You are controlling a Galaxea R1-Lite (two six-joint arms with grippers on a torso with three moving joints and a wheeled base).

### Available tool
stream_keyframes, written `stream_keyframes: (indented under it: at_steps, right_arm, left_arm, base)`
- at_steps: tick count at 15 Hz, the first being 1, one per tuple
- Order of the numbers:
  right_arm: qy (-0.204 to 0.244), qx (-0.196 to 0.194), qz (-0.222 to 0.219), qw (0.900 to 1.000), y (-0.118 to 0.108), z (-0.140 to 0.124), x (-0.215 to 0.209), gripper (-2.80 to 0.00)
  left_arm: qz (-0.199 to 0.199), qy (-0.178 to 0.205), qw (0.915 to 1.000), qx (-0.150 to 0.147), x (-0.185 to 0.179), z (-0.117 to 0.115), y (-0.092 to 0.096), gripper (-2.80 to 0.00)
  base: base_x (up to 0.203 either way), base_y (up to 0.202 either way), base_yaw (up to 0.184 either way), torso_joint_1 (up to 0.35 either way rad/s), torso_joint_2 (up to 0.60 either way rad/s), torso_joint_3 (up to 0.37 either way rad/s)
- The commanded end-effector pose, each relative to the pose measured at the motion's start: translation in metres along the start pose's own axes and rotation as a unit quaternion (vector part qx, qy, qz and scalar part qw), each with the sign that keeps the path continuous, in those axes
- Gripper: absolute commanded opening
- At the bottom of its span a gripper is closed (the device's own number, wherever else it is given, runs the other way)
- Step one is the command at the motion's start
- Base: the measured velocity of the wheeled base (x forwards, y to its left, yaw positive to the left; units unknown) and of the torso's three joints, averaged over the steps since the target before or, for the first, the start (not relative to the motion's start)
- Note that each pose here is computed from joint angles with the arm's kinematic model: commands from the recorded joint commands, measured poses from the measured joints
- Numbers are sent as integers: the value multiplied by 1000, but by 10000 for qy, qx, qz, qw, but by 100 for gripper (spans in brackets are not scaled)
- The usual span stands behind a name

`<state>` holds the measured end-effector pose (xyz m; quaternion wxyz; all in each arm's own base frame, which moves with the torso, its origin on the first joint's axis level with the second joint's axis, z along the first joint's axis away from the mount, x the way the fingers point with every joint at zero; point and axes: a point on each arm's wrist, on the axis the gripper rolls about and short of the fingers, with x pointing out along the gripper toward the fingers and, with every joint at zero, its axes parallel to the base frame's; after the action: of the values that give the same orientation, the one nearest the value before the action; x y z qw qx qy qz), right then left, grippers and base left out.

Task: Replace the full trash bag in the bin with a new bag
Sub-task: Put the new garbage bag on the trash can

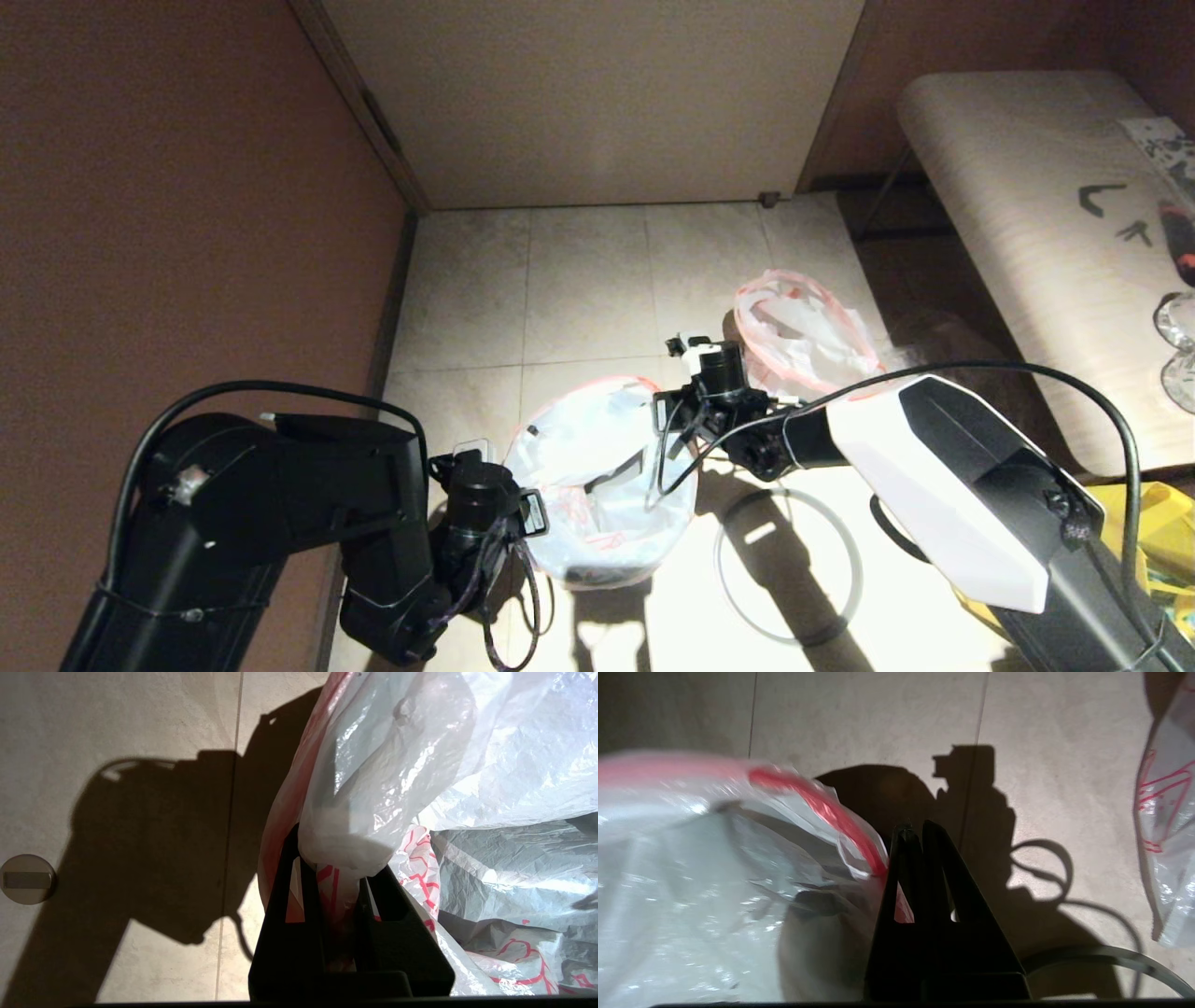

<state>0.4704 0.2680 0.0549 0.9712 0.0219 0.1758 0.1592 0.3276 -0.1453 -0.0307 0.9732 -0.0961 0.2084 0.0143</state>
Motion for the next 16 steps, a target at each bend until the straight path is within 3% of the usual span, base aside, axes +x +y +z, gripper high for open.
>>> stream_keyframes:
  at_steps: [1,3,4,6,10,13,16]
  right_arm:
    - [-232,106,-17,9997,3,29,-21,-280]
    - [-268,176,-89,9994,2,52,-53,-280]
    - [-158,170,-166,9996,-1,54,-70,-280]
    - [91,138,-375,9992,-10,49,-99,-280]
    - [457,94,-880,9950,-34,32,-126,-280]
    - [418,80,-867,9953,-31,27,-130,-280]
    - [340,85,-830,9959,-28,32,-134,-280]
  left_arm:
    - [10,-40,10000,-33,1,1,0,-280]
    - [27,-38,10000,-34,2,0,1,-280]
    - [32,-45,10000,-29,1,1,1,0]
    - [4,-120,9999,-3,-5,8,1,0]
    - [83,63,9994,345,-27,6,11,0]
    - [215,35,9983,539,-50,8,25,0]
    - [58,-385,9971,650,-75,28,20,0]
  base:
    - [0,0,0,0,0,0]
    - [0,0,0,0,0,0]
    - [0,0,0,0,0,0]
    - [0,0,0,0,0,0]
    - [0,0,0,0,0,0]
    - [0,0,0,0,0,0]
    - [0,0,0,0,0,0]
